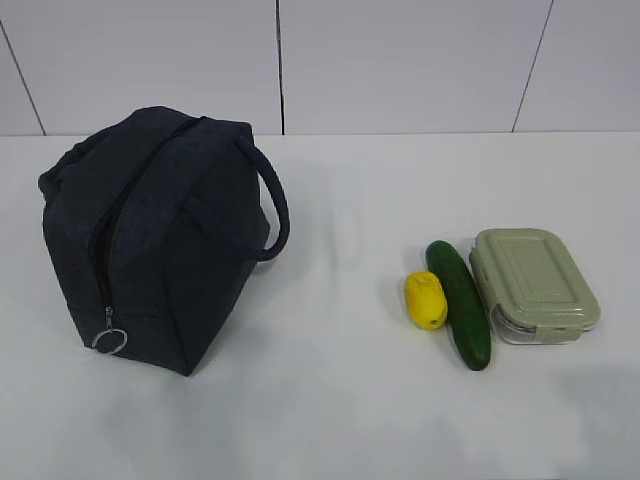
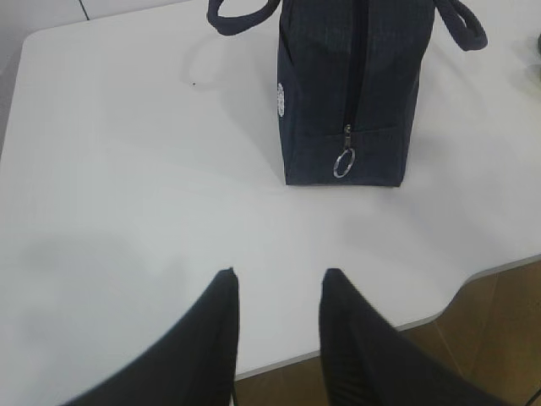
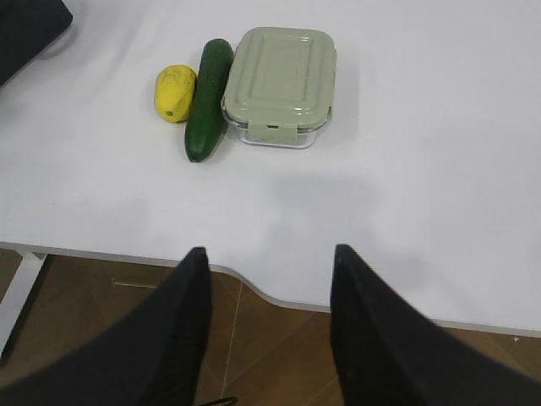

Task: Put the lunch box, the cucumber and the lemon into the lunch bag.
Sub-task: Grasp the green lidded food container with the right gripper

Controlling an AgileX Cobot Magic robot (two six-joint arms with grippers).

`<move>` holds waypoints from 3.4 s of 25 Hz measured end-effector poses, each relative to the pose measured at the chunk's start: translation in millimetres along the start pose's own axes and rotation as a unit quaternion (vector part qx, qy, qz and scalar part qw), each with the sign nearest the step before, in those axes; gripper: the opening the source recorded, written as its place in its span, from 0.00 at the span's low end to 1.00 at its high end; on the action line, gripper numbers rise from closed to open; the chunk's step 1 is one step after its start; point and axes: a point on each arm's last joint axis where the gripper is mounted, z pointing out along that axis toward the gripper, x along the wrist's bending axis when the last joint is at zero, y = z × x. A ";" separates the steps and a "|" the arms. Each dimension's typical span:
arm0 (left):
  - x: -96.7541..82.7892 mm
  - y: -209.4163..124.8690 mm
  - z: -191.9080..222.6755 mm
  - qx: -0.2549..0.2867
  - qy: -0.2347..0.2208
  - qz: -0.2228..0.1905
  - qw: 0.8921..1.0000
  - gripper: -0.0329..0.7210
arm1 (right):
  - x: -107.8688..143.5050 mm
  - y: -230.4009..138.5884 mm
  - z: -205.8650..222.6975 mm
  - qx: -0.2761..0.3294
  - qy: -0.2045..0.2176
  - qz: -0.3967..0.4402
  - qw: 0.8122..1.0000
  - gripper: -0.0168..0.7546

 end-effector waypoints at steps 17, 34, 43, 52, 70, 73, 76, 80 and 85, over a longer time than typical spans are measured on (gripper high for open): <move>0.0 0.0 0.0 0.000 0.000 0.000 1.000 0.35 | 0.0 0.0 0.0 0.000 0.000 0.000 1.000 0.47; 0.0 0.0 0.0 0.000 0.000 0.000 1.000 0.35 | 0.0 0.0 0.0 0.000 0.000 0.000 1.000 0.47; 0.0 0.0 0.0 0.000 0.000 0.000 1.000 0.36 | -0.1 0.0 0.0 0.000 -0.001 0.000 1.000 0.47; 0.0 0.0 0.0 0.000 0.000 0.000 1.000 0.36 | 2.9 3.4 -8.4 0.004 0.012 0.005 1.000 0.47; 0.0 0.0 0.0 0.000 0.000 0.000 1.000 0.36 | 18.6 59.9 29.4 0.119 0.168 0.081 0.975 0.47; 0.0 0.0 0.0 0.000 0.000 0.000 1.000 0.36 | 18.8 69.5 48.2 0.144 0.193 0.079 0.967 0.47; 0.0 0.0 0.0 0.000 0.000 0.000 1.000 0.36 | 16.9 79.3 72.7 0.163 0.210 0.080 0.961 0.47; 0.0 0.0 0.0 0.000 0.000 0.000 1.000 0.36 | 17.3 88.7 107.5 0.181 0.253 0.076 0.947 0.47; 0.0 0.0 0.0 0.000 0.000 0.000 1.000 0.36 | 18.8 92.9 160.9 0.199 0.327 0.086 0.920 0.47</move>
